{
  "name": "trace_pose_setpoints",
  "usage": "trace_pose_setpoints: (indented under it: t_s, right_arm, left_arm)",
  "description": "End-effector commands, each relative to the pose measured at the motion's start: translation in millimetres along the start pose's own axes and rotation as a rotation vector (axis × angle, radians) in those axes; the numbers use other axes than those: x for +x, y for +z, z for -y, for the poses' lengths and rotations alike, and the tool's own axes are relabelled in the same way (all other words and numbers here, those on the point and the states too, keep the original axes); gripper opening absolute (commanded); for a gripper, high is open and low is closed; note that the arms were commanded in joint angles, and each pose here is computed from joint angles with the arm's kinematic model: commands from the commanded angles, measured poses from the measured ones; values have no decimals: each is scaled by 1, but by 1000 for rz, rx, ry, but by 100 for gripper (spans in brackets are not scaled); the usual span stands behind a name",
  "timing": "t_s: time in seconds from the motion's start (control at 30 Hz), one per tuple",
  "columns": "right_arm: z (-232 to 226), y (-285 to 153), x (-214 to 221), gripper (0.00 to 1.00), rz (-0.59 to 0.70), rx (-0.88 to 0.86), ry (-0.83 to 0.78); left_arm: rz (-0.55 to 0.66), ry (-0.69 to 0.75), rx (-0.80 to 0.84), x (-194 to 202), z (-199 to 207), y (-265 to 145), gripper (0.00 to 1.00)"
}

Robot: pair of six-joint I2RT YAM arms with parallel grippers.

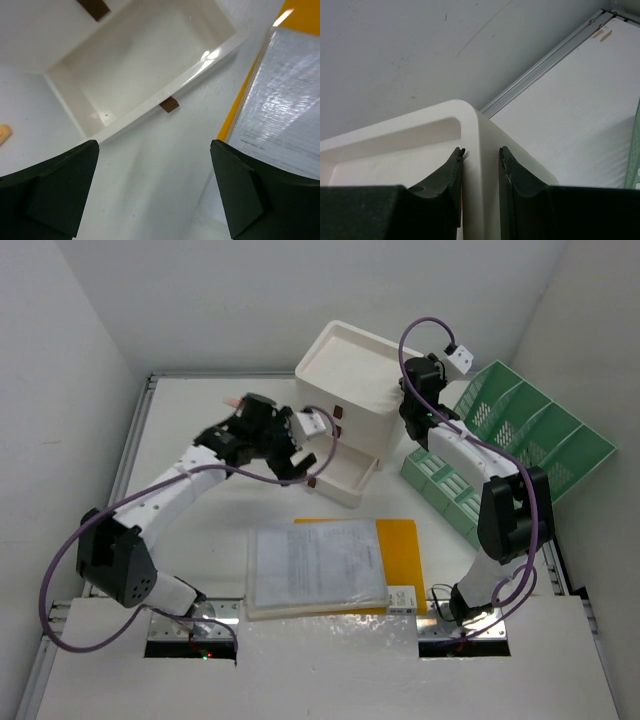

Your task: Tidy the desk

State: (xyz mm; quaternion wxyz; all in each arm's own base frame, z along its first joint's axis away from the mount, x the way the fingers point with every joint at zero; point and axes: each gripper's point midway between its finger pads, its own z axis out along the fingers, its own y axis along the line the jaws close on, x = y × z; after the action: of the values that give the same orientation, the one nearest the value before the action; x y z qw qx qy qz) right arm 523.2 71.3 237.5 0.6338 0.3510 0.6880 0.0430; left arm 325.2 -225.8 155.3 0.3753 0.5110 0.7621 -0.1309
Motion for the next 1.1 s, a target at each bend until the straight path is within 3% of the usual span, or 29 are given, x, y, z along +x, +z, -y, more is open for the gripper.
trace_pose_setpoints:
  t_s: [0.0, 0.03, 0.17, 0.27, 0.33, 0.37, 0.4, 0.43, 0.47, 0.5, 0.63, 0.73, 0.87, 1.07]
  right_arm:
    - [12, -8, 55, 0, -178, -4, -114]
    - [11, -8, 58, 0, -184, -9, -125]
    - [3, -6, 59, 0, -196, -44, -164]
    - [-2, -5, 62, 0, -213, -69, -179]
    - [-2, -4, 67, 0, -232, -71, -199]
    - [-1, -2, 69, 0, -237, -69, -205]
    - [-1, -3, 70, 0, -239, -72, -205]
    - [-1, -2, 71, 0, -241, -74, -205]
    - [1, -2, 74, 0, -245, -73, -210]
    - [1, -2, 75, 0, -246, -76, -209]
    - [2, 0, 82, 0, -262, -84, -238]
    - [4, 2, 88, 0, -274, -82, -267]
    - [2, 5, 93, 0, -292, -93, -290]
    - [3, 5, 97, 0, -300, -99, -319]
  left_arm:
    - [144, -30, -26, -49, -36, -83, 92]
    - [206, -46, 14, -59, -39, -95, 92]
    - [340, -113, -183, -63, -130, -157, 87]
    - [378, -155, -316, -51, -198, -171, 95]
    - [283, -296, -366, -14, -246, -133, 97]
    - [279, -333, -402, -21, -269, -134, 98]
    - [182, -431, -390, 19, -292, -89, 98]
    - [148, -480, -377, 31, -300, -74, 98]
    - [179, -483, -402, 19, -320, -73, 98]
    - [139, -529, -376, 46, -330, -37, 98]
    - [223, -516, -515, 52, -382, -7, 98]
    - [257, -488, -610, 53, -404, 9, 99]
    - [334, -487, -616, 39, -419, 27, 99]
    - [260, -516, -628, 64, -404, 78, 99]
